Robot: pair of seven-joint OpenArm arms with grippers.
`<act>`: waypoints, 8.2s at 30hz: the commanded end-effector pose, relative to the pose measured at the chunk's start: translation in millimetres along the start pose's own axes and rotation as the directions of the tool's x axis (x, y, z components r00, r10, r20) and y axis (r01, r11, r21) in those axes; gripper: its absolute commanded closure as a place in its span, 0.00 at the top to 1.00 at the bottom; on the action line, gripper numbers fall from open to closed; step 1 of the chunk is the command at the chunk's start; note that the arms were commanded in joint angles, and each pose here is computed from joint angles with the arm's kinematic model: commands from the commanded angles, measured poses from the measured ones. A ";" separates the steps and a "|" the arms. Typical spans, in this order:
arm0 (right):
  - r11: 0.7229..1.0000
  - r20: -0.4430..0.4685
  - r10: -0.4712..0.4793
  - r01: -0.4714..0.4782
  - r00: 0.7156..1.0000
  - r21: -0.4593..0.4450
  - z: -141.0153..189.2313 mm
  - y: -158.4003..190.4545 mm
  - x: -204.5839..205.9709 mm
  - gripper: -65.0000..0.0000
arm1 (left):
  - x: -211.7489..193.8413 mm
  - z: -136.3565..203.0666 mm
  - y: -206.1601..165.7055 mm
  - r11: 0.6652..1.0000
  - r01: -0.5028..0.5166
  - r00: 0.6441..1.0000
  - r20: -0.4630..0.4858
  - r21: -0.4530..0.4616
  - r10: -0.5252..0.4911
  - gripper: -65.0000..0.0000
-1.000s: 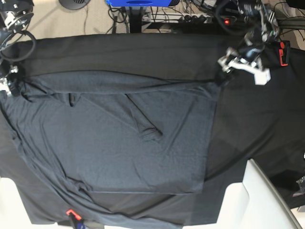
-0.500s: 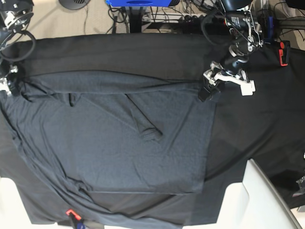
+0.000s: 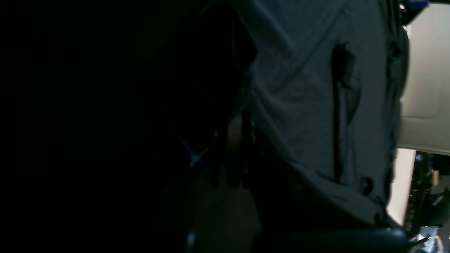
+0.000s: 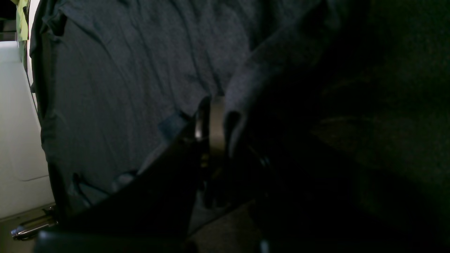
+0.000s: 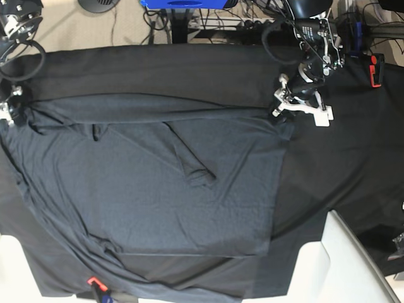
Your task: Fold the T-shirt properly
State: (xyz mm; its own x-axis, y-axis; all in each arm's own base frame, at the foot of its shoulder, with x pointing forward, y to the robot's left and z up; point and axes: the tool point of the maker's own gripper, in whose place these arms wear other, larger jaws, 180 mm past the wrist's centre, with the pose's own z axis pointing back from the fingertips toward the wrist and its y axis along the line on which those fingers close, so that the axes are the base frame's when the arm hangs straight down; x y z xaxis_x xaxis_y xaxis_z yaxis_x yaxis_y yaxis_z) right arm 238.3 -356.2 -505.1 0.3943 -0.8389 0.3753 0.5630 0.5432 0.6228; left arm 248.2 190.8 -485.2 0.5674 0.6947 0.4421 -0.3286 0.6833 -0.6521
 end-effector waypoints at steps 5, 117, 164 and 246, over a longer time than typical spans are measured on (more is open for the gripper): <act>0.997 0.021 0.065 -0.064 0.998 -0.054 17.4 -13.8 16.3 0.00 | 20.0 17.4 -14.4 0.996 0.085 0.996 0.019 -0.026 -0.085 0.00; 0.753 -0.179 0.642 -0.657 0.745 -0.034 8.7 75.8 23.4 0.00 | 94.0 165.7 25.6 0.923 0.274 0.928 0.177 0.269 -0.327 0.00; 0.874 -0.004 0.455 -0.447 0.890 -0.192 -22.1 48.1 84.2 0.00 | 78.1 157.5 45.2 0.938 0.215 0.955 0.143 0.272 -0.260 0.00; 0.722 0.062 0.663 -0.615 0.746 -0.315 -26.8 94.7 130.5 0.10 | 77.0 145.3 50.7 0.950 0.176 0.965 0.147 0.259 -0.219 0.00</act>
State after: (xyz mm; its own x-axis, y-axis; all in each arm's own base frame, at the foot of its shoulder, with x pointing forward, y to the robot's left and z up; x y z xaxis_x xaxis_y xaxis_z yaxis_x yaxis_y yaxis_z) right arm 350.6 -400.4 -435.6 0.6600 -0.2877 0.6940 0.3886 0.9213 0.0123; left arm 161.4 306.7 -404.1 0.5293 0.5655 0.6325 -0.4219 0.8222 -0.3820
